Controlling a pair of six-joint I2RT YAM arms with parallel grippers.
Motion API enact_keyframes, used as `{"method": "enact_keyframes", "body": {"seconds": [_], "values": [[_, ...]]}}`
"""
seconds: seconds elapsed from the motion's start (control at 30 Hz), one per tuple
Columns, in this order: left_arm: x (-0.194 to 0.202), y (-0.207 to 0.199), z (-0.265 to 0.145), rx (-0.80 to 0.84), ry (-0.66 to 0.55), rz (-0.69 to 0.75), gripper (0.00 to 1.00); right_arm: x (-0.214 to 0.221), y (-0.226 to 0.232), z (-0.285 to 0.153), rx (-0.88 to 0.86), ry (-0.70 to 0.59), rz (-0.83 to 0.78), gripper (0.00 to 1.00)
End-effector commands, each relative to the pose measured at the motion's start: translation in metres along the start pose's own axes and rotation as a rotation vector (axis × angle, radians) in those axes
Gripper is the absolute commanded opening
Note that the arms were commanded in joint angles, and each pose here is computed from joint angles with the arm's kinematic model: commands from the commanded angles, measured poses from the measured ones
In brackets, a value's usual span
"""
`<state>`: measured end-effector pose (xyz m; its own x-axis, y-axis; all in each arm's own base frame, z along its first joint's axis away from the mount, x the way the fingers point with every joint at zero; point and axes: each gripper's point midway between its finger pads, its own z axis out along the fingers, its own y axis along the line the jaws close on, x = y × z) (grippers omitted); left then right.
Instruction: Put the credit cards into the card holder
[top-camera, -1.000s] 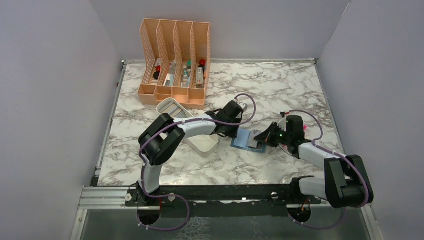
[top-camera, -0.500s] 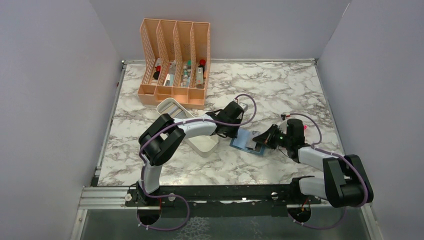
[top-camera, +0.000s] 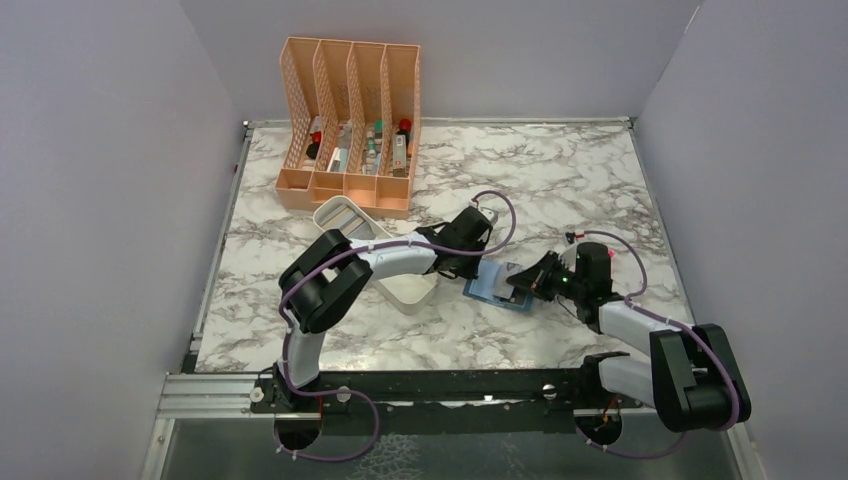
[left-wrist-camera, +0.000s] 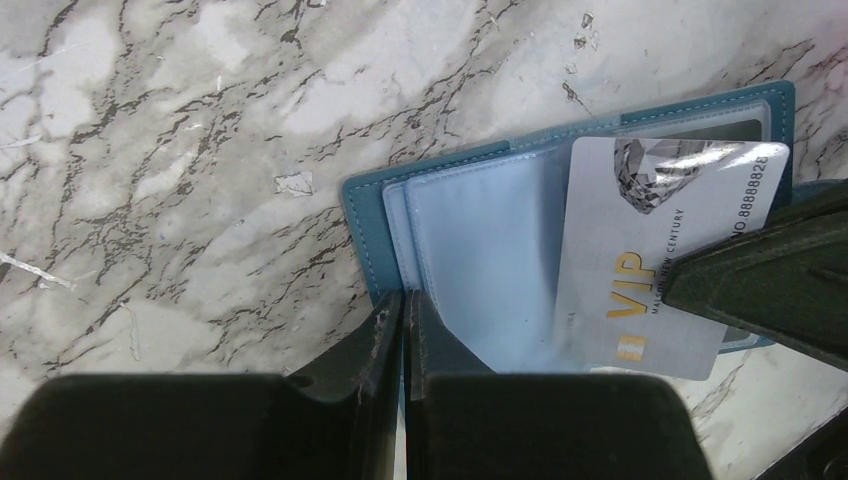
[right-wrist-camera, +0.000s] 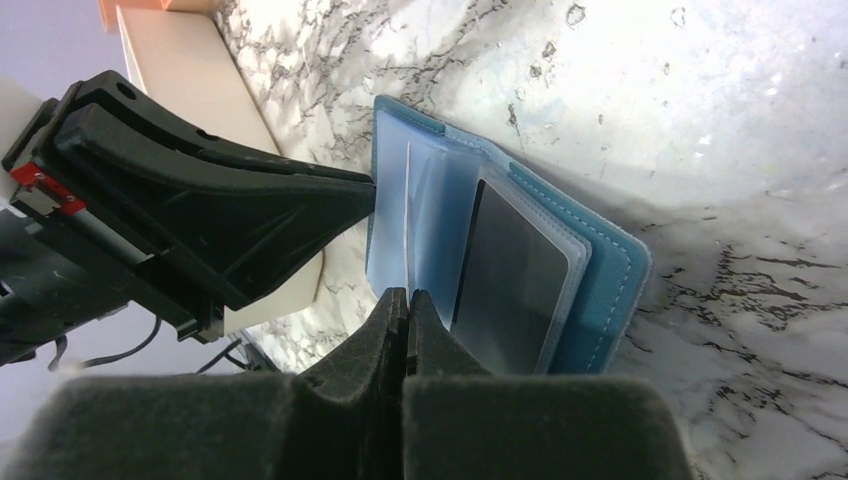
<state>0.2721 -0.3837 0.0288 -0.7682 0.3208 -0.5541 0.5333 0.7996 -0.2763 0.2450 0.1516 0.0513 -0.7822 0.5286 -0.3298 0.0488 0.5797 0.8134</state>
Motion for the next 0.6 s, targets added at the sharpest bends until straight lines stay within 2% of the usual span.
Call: {"method": "enact_keyframes", "body": {"seconds": [0.0,0.2,0.57], "values": [[0.043,0.01,0.006,-0.06,0.122,-0.003,0.09,0.003,-0.006,-0.002,0.033,0.019,0.001,0.03],[0.046,0.009,0.006,-0.067,0.123,-0.004,0.09,0.01,-0.018,-0.005,0.093,0.032,0.014,0.05],[0.047,0.002,0.005,-0.062,0.122,0.0,0.09,0.008,-0.012,0.0,0.049,0.043,0.016,0.08]]}}
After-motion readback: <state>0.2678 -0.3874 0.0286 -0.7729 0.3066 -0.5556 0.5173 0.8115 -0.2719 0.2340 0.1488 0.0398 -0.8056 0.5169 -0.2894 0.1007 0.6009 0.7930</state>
